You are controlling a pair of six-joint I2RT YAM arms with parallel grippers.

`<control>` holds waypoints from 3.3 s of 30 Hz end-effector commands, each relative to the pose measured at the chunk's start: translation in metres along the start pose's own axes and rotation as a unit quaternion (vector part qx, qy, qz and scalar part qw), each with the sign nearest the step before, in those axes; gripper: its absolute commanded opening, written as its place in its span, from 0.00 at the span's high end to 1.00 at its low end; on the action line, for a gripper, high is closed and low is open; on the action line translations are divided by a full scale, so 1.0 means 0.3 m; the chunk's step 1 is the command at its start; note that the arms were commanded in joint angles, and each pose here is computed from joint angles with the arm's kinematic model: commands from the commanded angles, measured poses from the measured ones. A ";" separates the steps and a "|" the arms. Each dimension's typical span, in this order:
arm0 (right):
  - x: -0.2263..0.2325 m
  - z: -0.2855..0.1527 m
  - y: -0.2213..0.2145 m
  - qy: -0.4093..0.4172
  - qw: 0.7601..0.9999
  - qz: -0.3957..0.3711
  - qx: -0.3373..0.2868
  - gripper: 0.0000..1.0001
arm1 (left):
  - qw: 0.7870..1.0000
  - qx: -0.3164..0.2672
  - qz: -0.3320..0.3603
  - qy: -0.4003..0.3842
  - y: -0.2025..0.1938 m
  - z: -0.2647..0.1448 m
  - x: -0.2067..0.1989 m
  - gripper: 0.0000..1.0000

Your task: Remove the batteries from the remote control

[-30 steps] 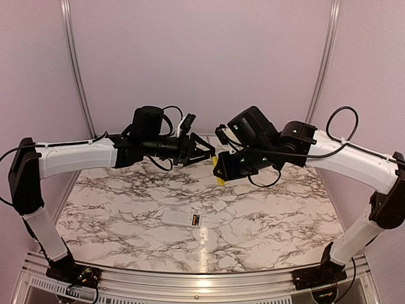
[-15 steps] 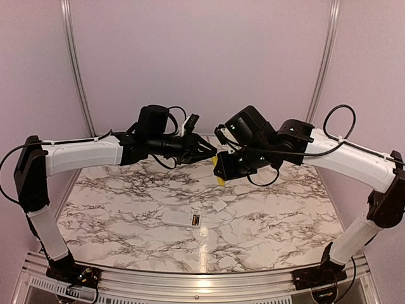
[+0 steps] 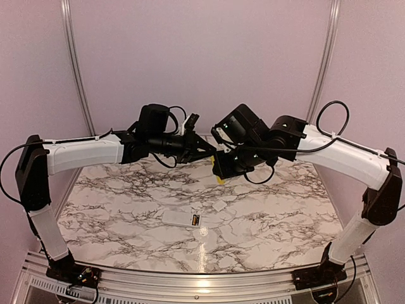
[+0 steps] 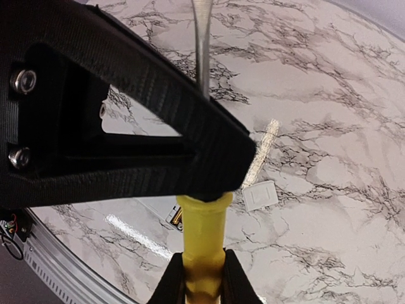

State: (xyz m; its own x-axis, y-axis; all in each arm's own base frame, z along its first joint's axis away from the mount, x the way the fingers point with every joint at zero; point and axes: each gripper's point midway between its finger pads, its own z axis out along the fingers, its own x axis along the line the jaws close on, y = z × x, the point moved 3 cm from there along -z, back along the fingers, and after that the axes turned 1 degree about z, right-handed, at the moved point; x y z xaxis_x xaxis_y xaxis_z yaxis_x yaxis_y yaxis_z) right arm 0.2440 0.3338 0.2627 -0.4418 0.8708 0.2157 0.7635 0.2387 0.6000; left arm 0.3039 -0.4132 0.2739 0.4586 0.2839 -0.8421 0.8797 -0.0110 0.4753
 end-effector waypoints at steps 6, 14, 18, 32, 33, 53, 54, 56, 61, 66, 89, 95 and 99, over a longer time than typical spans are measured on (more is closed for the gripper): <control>0.006 -0.098 0.075 0.021 0.995 0.071 -0.063 0.22 | 0.999 -0.035 -0.001 -0.041 0.066 -0.027 -0.080 1.00; -0.092 -0.247 0.143 0.091 0.964 0.194 -0.160 0.02 | 0.990 -0.098 -0.016 -0.099 0.189 -0.129 -0.140 1.00; -0.155 -0.340 0.175 0.148 0.927 0.260 -0.225 0.01 | 0.978 -0.132 -0.042 -0.154 0.241 -0.195 -0.166 1.00; -0.075 -0.420 0.323 0.293 0.855 0.306 -0.300 0.02 | 0.942 -0.233 -0.100 -0.221 0.349 -0.315 -0.255 1.00; -0.062 -0.425 0.334 0.307 0.850 0.304 -0.302 0.02 | 0.938 -0.241 -0.107 -0.225 0.351 -0.323 -0.255 1.00; 0.068 -0.301 0.407 0.405 0.821 0.326 -0.237 0.16 | 0.931 -0.253 -0.145 -0.219 0.273 -0.300 -0.204 1.00; 0.074 -0.296 0.409 0.409 0.820 0.325 -0.234 0.18 | 0.931 -0.254 -0.144 -0.220 0.274 -0.300 -0.205 1.00; 0.084 -0.288 0.417 0.415 0.819 0.324 -0.230 0.20 | 0.930 -0.256 -0.146 -0.219 0.271 -0.293 -0.203 1.00; 0.093 -0.279 0.436 0.417 0.818 0.323 -0.230 0.29 | 0.929 -0.260 -0.149 -0.217 0.264 -0.288 -0.202 1.00; 0.098 -0.273 0.448 0.419 0.816 0.324 -0.231 0.38 | 0.928 -0.266 -0.153 -0.211 0.257 -0.290 -0.191 1.00; 0.093 -0.246 0.444 0.408 0.823 0.328 -0.221 0.73 | 0.935 -0.271 -0.145 -0.174 0.251 -0.275 -0.153 1.00; 0.091 -0.250 0.447 0.407 0.824 0.326 -0.224 0.76 | 0.940 -0.266 -0.136 -0.162 0.253 -0.269 -0.155 1.00; 0.092 -0.251 0.449 0.407 0.824 0.325 -0.225 0.80 | 0.941 -0.264 -0.136 -0.160 0.252 -0.264 -0.153 1.00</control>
State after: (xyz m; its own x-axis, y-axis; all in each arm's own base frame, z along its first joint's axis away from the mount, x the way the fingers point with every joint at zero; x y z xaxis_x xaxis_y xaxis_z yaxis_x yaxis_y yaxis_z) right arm 0.2985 0.3577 0.3785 -0.2584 0.1807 0.9490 0.8093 -0.4958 0.3149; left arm 0.3417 -0.3493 0.3690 0.3086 -0.1423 -0.9405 0.8249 0.5324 0.1901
